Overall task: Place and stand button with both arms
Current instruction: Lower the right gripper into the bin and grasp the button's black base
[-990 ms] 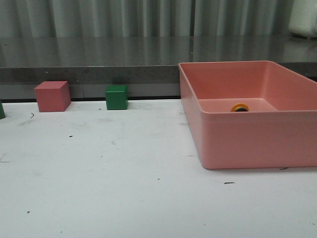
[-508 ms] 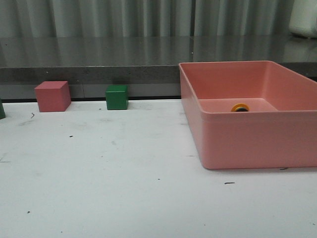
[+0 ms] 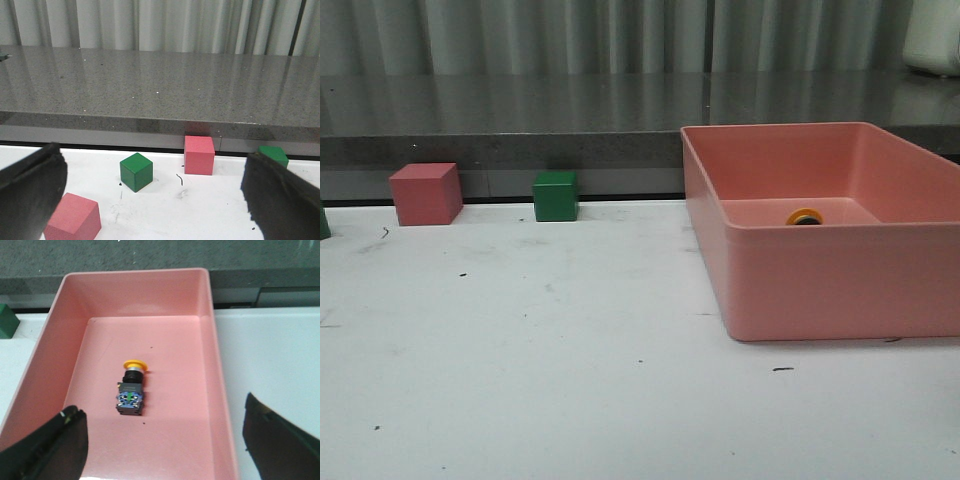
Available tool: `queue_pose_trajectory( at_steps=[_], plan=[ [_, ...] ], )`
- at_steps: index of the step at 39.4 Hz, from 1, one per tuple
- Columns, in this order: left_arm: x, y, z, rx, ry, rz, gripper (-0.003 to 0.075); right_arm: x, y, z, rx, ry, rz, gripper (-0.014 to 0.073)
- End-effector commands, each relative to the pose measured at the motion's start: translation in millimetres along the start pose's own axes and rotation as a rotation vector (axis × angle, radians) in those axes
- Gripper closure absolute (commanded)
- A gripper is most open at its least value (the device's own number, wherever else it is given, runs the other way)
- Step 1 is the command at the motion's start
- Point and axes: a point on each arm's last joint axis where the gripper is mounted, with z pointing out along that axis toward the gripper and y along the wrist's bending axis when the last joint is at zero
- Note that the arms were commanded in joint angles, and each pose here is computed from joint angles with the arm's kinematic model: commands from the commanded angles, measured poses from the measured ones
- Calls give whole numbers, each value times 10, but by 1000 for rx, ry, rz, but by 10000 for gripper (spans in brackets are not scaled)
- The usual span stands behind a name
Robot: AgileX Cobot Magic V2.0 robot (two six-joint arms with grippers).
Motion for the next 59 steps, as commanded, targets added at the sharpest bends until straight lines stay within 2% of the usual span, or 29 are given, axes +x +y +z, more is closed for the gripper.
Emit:
queue_pose_trajectory(
  at_steps=[1,7,13,18,31,42,45,49,54,59],
  plan=[
    [-180,-12,-4,13,-98,-16,40,-246,193,227,-58,-11,-30,-48],
    [-180,-12,-4,13,-98,-16,40,-343,364,639,-89,130,-34,-48],
    [-180,-12,-4,13,-98,-16,40,-330,401,1073,-76,305,-5,-48],
    [-180,-12,-4,13,-98,-16,40,-289,410,1404,-58,398,28,-48],
    [-180,-12,-4,13,-98,-16,40,-143,335,2055,-9,501,110,-48],
    [-180,-12,-4,13,-98,-16,41,-45,302,2283,3,541,114,-44],
    [-178,-12,-4,13,-96,-16,41,-46,303,2283,3,540,114,12],
    [-178,-12,-4,13,-96,-16,41,-45,303,2278,3,544,114,186],
    [-178,-12,-4,13,-96,-16,41,-40,302,2275,4,550,114,349],
    [-178,-12,-4,13,-96,-16,41,-68,306,2252,2,544,114,368]
  ],
)
